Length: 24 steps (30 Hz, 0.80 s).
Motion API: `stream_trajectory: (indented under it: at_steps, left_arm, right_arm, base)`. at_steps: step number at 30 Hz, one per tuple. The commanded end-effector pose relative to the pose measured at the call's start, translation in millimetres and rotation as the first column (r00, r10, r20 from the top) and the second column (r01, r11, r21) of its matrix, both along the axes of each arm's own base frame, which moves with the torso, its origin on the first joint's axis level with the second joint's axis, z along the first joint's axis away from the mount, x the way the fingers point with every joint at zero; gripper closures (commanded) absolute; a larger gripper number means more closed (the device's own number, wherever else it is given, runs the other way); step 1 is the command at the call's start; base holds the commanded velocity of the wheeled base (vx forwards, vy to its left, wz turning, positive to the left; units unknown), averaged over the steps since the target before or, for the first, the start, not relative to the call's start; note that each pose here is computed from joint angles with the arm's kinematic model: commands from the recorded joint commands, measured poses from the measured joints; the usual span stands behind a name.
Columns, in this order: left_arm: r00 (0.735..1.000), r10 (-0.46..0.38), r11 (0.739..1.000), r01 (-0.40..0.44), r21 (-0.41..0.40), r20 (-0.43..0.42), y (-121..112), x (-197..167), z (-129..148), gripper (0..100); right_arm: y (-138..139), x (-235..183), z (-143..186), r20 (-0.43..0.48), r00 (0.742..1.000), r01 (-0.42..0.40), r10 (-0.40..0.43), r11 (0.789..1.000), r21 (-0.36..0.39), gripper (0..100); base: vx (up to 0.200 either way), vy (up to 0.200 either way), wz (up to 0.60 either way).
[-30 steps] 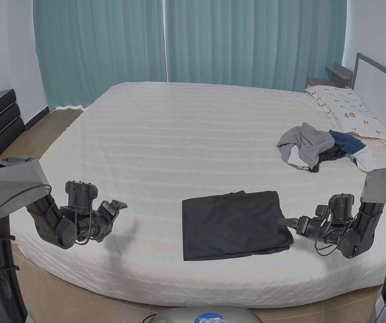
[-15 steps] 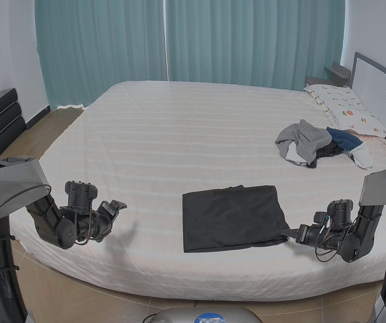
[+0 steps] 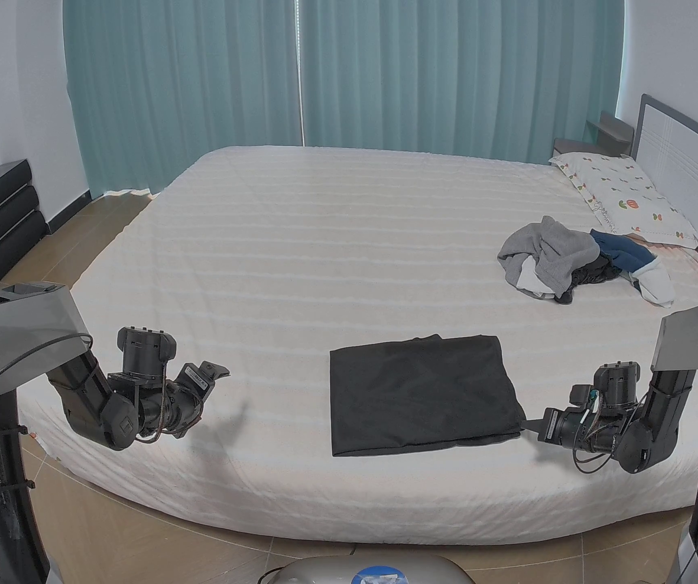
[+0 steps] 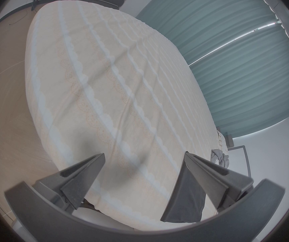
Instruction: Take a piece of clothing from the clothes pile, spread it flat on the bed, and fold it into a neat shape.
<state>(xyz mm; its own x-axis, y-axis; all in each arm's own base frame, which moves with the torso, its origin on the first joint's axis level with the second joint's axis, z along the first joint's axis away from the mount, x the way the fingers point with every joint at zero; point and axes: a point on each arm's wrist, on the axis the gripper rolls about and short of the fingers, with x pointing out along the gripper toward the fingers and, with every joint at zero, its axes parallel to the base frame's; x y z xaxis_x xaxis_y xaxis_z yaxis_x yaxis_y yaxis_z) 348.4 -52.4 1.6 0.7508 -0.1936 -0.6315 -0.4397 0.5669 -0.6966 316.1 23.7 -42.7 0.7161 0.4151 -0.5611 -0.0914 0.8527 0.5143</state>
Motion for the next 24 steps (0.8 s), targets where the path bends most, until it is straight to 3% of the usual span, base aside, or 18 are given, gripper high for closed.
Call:
stream_trajectory:
  at_steps: [1,15,16,20,23,24]
  left_arm:
    - [1.0,0.0,1.0,0.0,0.0,-0.001,-0.1,0.0,-0.4,0]
    - [1.0,0.0,1.0,0.0,0.0,-0.001,-0.1,0.0,-0.4,0]
    - [1.0,0.0,1.0,0.0,0.0,-0.001,-0.1,0.0,-0.4,0]
    - [1.0,0.0,1.0,0.0,0.0,-0.001,-0.1,0.0,-0.4,0]
    - [1.0,-0.001,1.0,0.001,-0.003,0.003,-0.4,1.3,0.5,0]
    - [1.0,0.001,1.0,-0.001,-0.006,0.007,-0.1,2.8,2.0,0]
  right_arm:
    - [-4.0,-1.1,-0.7,-0.001,1.0,0.0,0.0,1.0,-0.017,100]
    - [-6.6,-2.6,-4.1,-0.004,1.0,-0.023,0.022,0.998,-0.06,100]
    - [-6.7,-1.7,-4.1,0.002,1.0,-0.019,0.02,0.998,-0.066,0]
    - [-6.5,1.6,2.0,0.03,0.999,-0.014,0.015,0.999,-0.051,0]
    - [-6.7,3.9,15.2,0.053,0.999,0.009,-0.008,1.0,-0.009,0]
    - [-6.5,9.8,20.9,0.06,0.997,0.038,-0.04,0.999,0.038,0]
  base:
    - [0.0,0.0,0.0]
    - [0.0,0.0,0.0]
    - [0.0,0.0,0.0]
    - [0.0,0.0,0.0]
    - [0.0,0.0,0.0]
    - [0.0,0.0,0.0]
